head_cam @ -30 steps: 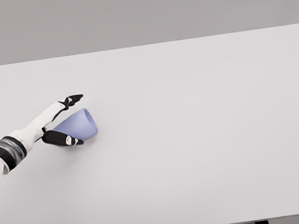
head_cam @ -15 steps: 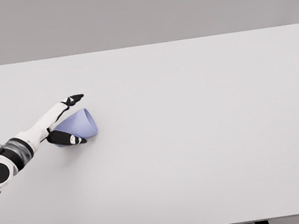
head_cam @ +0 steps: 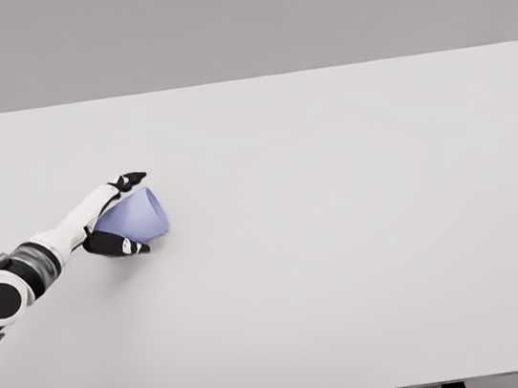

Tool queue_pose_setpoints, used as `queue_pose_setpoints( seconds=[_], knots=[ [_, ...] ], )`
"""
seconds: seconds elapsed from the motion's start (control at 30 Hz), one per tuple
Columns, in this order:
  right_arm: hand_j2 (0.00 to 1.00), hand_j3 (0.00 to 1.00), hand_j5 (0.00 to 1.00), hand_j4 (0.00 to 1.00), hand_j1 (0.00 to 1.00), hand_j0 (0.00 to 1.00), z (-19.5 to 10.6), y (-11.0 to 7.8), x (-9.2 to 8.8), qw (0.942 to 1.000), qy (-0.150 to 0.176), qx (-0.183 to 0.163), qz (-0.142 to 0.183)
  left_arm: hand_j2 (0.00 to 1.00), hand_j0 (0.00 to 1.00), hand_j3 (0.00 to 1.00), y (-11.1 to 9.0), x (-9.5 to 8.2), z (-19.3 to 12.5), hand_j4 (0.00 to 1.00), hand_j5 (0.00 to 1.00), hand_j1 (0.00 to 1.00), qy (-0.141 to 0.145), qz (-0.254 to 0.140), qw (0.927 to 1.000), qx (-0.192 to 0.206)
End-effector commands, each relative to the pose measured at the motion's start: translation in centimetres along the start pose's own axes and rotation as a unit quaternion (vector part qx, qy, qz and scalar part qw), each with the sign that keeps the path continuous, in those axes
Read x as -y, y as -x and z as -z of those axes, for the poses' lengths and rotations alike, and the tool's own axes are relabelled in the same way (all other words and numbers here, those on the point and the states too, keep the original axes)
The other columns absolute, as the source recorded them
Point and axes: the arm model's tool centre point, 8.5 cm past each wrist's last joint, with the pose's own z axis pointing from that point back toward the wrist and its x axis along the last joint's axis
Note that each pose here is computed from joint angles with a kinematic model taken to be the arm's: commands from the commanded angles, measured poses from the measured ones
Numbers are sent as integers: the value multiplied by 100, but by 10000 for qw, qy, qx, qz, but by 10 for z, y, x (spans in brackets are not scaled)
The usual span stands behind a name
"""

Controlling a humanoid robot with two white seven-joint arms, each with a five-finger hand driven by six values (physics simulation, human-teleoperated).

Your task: Flip the cup with left arm and place it on the table

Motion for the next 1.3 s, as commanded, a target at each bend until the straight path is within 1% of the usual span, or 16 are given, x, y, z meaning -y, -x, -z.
queue_pose_setpoints(
  seconds=[0.0, 0.1, 0.13, 0.23, 0.37, 0.47, 0.53, 0.63, 0.8, 0.97, 1.1, 1.17, 1.27],
  knots=[
    [100, 100, 100, 100, 100, 100, 0, 0, 0, 10000, -1, -1, -1, 91, 91, 91, 1, 1, 0, 91, 91, 91, 10, 18, 10000, -13],
    [100, 100, 100, 100, 100, 100, 0, 0, 0, 10000, -1, -1, -1, 83, 83, 83, -1, 3, 1, 83, 83, 83, 49, 52, 10000, -4],
    [100, 100, 100, 100, 100, 100, 0, 0, 0, 10000, -1, -1, -1, 78, 78, 78, -1, 2, 1, 78, 78, 78, 48, 66, 10000, 1],
    [100, 100, 100, 100, 100, 100, 0, 1, 0, 10000, 0, -8, 0, 70, 70, 70, -3, 4, 2, 70, 70, 70, 93, 99, 9999, 17],
    [100, 100, 100, 100, 100, 100, 0, 0, 0, 10000, -1, -1, -1, 69, 69, 69, -3, 5, 2, 69, 69, 69, 100, 100, 9999, 15],
    [100, 100, 100, 100, 100, 100, 0, 0, 0, 10000, -1, -1, -1, 70, 70, 70, -5, 2, 2, 70, 70, 70, 71, 108, 9998, 116],
    [100, 100, 100, 100, 100, 100, 0, 1, 0, 10000, 0, -8, 0, 70, 70, 70, -14, -2, 3, 70, 70, 70, 19, 91, 9991, 409],
    [100, 100, 100, 100, 100, 100, 0, 1, 0, 10000, 0, -8, 0, 70, 70, 70, -21, -1, 4, 70, 70, 70, 8, 37, 9976, 688],
    [100, 100, 100, 100, 100, 100, 0, 0, 0, 10000, -1, -1, -1, 70, 70, 70, -40, -9, 2, 70, 70, 70, -155, -103, 9896, 1428],
    [100, 100, 100, 100, 100, 100, 0, 1, 0, 10000, 0, -8, 0, 70, 70, 70, -54, -10, 3, 70, 70, 70, -222, -245, 9821, 1852],
    [100, 100, 100, 100, 100, 100, 0, 0, 0, 10000, -1, -1, -1, 71, 71, 71, -61, -9, 3, 71, 71, 71, -252, -332, 9776, 2065],
    [100, 100, 100, 100, 100, 100, 0, 0, 0, 10000, -1, -1, -1, 71, 71, 71, -63, -6, 4, 71, 71, 71, -281, -446, 9752, 2148],
    [100, 100, 100, 100, 100, 100, 0, 1, 0, 10000, 0, -8, 0, 71, 71, 71, -65, -6, 2, 71, 71, 71, -354, -565, 9700, 2339]
  ],
)
